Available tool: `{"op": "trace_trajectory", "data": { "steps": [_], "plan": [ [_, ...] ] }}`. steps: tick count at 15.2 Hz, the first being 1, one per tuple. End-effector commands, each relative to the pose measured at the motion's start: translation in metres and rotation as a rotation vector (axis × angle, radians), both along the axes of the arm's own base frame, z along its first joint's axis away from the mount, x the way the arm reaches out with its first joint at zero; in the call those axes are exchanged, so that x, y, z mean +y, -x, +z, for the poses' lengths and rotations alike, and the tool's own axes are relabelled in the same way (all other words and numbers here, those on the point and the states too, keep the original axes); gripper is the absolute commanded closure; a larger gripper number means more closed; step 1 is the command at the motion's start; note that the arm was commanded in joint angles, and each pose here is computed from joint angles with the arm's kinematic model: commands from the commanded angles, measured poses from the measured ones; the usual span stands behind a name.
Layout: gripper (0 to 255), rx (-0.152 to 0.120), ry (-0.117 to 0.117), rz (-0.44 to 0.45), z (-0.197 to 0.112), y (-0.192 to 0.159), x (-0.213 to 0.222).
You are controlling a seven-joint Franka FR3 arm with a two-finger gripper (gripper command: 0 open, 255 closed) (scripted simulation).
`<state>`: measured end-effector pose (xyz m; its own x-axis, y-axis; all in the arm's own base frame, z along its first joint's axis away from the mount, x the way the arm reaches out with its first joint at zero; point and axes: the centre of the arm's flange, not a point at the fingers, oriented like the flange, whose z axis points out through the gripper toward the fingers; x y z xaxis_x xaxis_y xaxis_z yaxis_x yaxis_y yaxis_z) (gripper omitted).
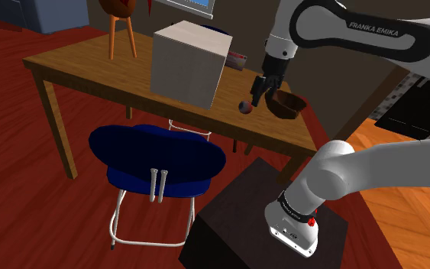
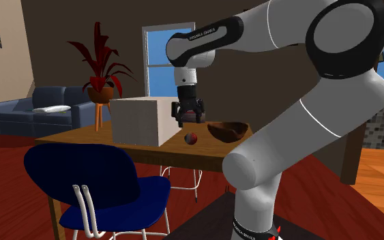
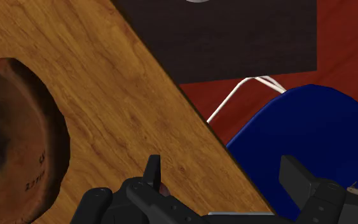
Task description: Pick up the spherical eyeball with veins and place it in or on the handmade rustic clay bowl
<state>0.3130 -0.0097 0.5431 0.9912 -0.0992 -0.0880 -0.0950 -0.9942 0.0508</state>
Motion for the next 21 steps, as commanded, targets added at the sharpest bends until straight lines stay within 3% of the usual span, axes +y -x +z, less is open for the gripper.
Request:
{"op": "trace_trajectory", "data": {
  "steps": [1,11,21],
  "plan": [
    [0,0.0,0.0,0.0,0.0,0.0,0.0],
    [0,0.002,-0.093,0.04,-0.055,-0.087,-0.097],
    [0,0.002,-0.096,0.041,-0.097,-0.087,-0.098]
  ]
}}
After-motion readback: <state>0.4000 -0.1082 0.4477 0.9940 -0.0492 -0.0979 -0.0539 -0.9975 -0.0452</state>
